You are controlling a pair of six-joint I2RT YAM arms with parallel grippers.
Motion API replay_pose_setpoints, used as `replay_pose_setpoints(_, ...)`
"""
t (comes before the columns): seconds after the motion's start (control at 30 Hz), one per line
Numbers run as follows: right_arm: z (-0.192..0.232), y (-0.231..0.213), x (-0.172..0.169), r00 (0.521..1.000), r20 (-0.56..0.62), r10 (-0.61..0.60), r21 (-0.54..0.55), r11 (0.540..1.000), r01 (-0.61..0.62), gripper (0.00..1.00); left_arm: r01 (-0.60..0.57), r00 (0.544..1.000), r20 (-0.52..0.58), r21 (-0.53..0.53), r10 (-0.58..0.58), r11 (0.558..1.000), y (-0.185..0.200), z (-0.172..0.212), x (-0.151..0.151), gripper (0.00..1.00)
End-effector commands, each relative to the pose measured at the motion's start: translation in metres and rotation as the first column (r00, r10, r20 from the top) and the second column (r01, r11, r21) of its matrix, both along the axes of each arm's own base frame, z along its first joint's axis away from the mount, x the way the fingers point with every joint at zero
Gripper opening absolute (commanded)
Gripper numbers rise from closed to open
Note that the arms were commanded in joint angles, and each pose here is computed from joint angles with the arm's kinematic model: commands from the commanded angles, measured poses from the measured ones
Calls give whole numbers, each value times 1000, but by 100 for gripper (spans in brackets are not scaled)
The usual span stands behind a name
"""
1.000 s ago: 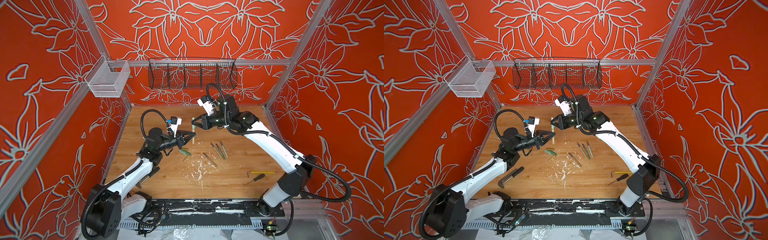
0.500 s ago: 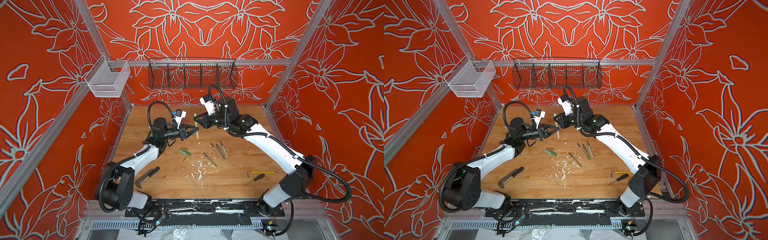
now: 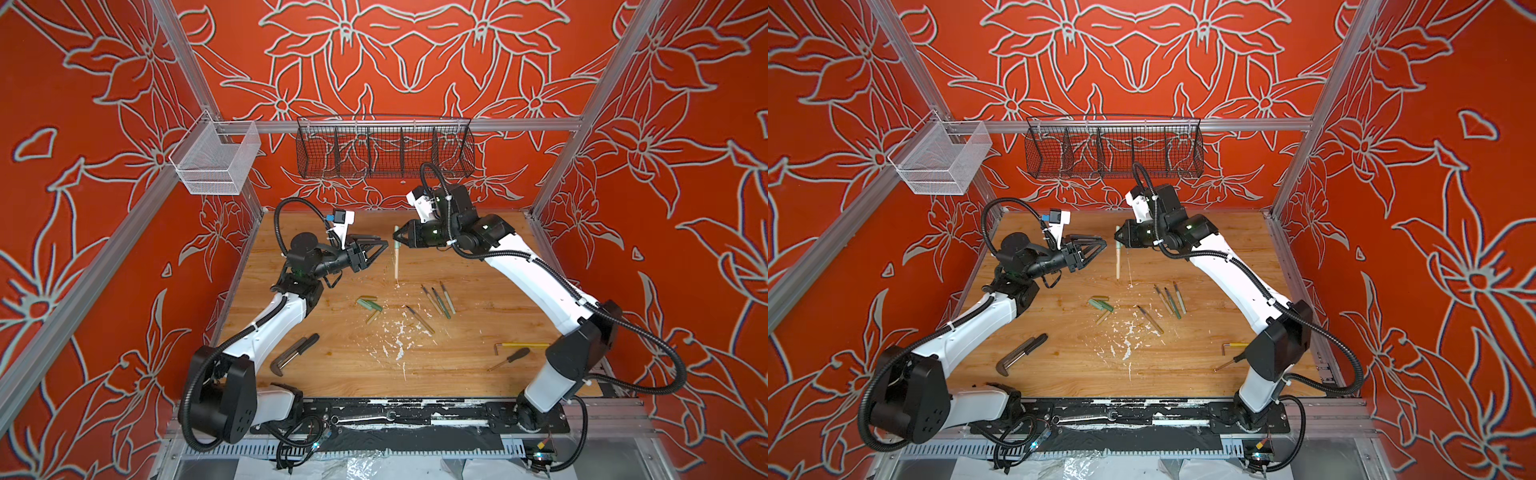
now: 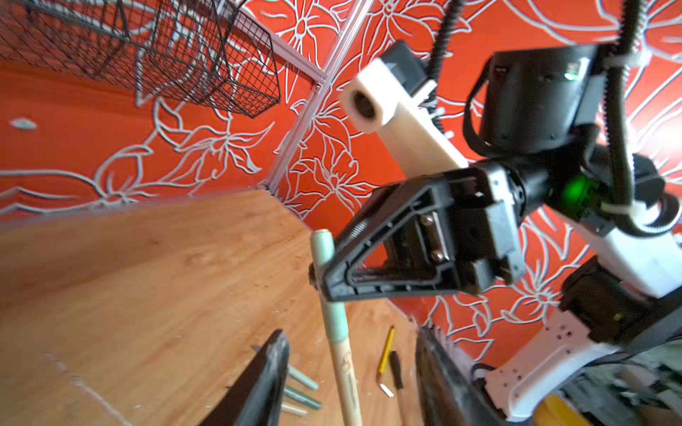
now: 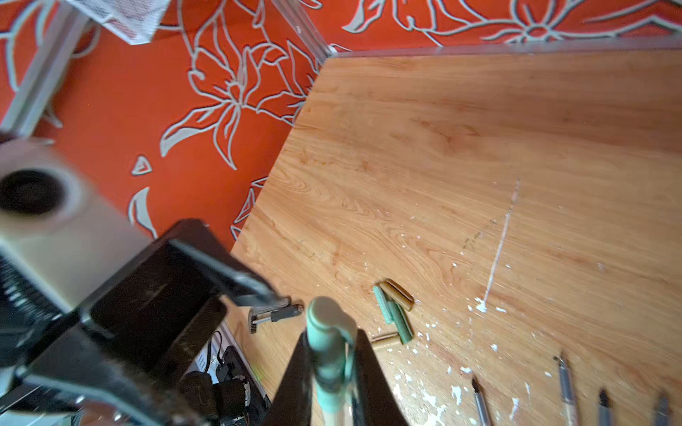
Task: Insert the pens into the pen caps
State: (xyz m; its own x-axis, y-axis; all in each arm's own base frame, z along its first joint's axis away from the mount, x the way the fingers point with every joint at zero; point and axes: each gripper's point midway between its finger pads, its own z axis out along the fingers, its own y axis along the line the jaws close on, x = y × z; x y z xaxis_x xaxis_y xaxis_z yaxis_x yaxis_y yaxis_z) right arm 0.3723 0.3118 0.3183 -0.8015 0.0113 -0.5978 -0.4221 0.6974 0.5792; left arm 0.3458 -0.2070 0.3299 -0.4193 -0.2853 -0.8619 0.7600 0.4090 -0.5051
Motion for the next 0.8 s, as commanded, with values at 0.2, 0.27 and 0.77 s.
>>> replay_pose_setpoints(0.2, -57, -117, 31, 936, -226, -270, -184, 955, 231, 0, -278, 908, -249, 245, 338, 929, 30, -55, 10, 97)
replay_pose_setpoints(0.27, -72, -143, 38, 907, -247, -342, -229, 930, 288, 0, -313, 869, -300, 283, 393, 907, 37, -63, 11, 97)
replay_pose_setpoints(0.77, -194, -259, 56, 810, -337, -480, -655, 738, 164, 0, -277, 620, -482, 604, 620, 747, 50, -110, -26, 97)
